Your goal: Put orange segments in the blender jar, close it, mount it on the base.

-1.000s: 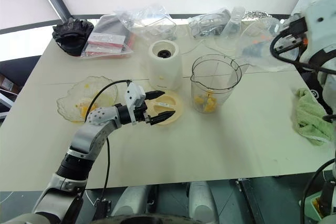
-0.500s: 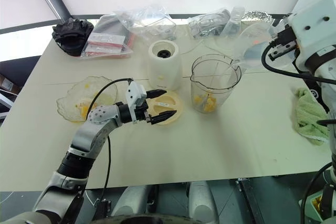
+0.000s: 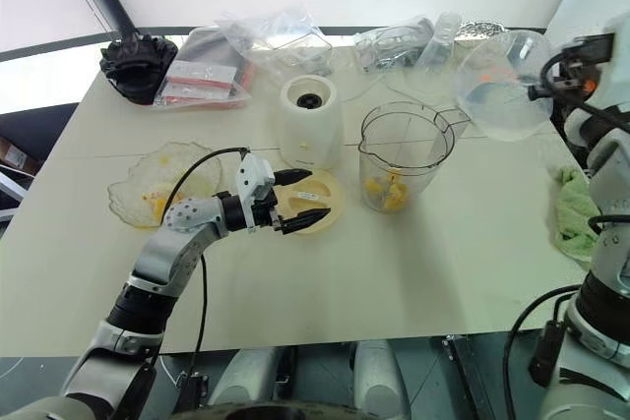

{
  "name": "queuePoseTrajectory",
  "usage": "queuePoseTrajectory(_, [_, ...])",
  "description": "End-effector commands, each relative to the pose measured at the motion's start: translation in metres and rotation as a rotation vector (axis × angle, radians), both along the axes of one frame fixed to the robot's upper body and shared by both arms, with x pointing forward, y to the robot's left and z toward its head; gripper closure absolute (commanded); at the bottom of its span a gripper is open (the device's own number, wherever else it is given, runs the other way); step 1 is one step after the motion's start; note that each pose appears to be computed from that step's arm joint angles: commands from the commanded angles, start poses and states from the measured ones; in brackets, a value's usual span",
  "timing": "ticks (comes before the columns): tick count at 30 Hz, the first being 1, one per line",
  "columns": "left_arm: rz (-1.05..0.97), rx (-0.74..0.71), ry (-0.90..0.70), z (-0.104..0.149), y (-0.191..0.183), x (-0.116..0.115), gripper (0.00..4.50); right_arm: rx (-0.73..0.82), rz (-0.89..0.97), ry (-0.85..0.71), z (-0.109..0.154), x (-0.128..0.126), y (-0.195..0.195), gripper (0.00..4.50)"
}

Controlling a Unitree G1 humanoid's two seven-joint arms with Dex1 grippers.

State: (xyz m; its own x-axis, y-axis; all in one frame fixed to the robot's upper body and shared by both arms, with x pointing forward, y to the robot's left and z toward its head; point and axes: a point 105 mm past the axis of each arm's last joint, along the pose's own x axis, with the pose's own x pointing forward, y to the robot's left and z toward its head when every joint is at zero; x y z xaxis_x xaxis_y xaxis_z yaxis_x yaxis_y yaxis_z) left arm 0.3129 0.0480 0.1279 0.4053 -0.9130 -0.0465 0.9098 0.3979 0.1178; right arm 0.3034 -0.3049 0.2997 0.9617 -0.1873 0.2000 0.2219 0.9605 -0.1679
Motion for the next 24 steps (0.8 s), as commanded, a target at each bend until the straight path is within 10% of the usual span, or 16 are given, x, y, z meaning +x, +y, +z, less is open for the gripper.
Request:
queuePoseTrajectory(1, [-0.019, -0.01, -0.046, 0.011, -0.002, -0.001, 0.0, 0.094, -0.069, -0.087, 0.011, -0.013, -0.019, 4.46])
queuePoseTrajectory(24, [0.022, 0.013, -0.059, 0.013, 0.009, -0.001, 0.0, 0.575, -0.309, -0.179, -0.139, 0.01, -0.11, 4.46])
